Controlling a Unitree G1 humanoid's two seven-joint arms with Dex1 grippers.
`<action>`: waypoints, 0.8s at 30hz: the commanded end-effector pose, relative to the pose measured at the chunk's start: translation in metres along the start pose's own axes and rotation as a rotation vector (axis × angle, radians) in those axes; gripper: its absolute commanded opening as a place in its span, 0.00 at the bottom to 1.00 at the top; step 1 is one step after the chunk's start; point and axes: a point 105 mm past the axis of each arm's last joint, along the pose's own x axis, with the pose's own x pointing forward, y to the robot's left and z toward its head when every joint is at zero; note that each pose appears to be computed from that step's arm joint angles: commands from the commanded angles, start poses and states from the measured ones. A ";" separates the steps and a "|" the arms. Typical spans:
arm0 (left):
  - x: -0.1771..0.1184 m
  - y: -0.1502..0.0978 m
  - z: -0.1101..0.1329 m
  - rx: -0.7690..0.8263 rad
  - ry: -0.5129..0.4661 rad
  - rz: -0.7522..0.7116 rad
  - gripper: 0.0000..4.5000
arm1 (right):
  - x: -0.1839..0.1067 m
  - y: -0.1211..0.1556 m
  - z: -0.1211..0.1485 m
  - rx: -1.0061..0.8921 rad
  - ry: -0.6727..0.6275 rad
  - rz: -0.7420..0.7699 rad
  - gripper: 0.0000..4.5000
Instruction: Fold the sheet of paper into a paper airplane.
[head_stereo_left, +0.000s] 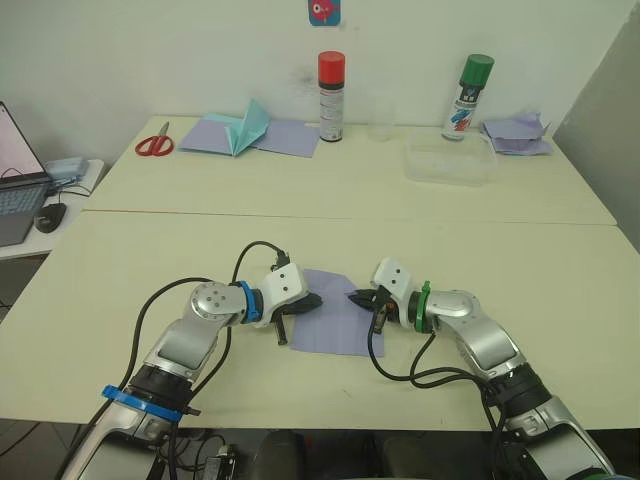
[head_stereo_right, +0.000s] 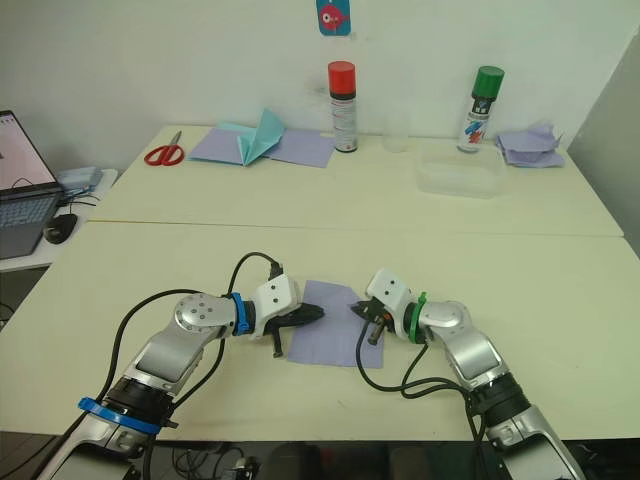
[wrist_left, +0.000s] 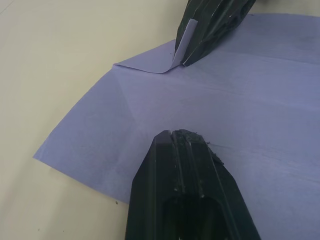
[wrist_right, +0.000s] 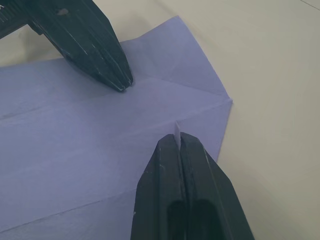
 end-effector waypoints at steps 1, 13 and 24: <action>0.003 -0.011 -0.021 -0.037 0.084 -0.038 0.00 | 0.000 -0.003 -0.010 0.012 0.051 -0.019 0.00; 0.004 -0.009 -0.021 -0.039 0.083 -0.029 0.00 | -0.002 -0.006 -0.011 0.018 0.053 -0.022 0.00; 0.003 -0.008 -0.021 -0.040 0.084 -0.025 0.00 | -0.002 -0.008 -0.010 0.009 0.052 -0.023 0.00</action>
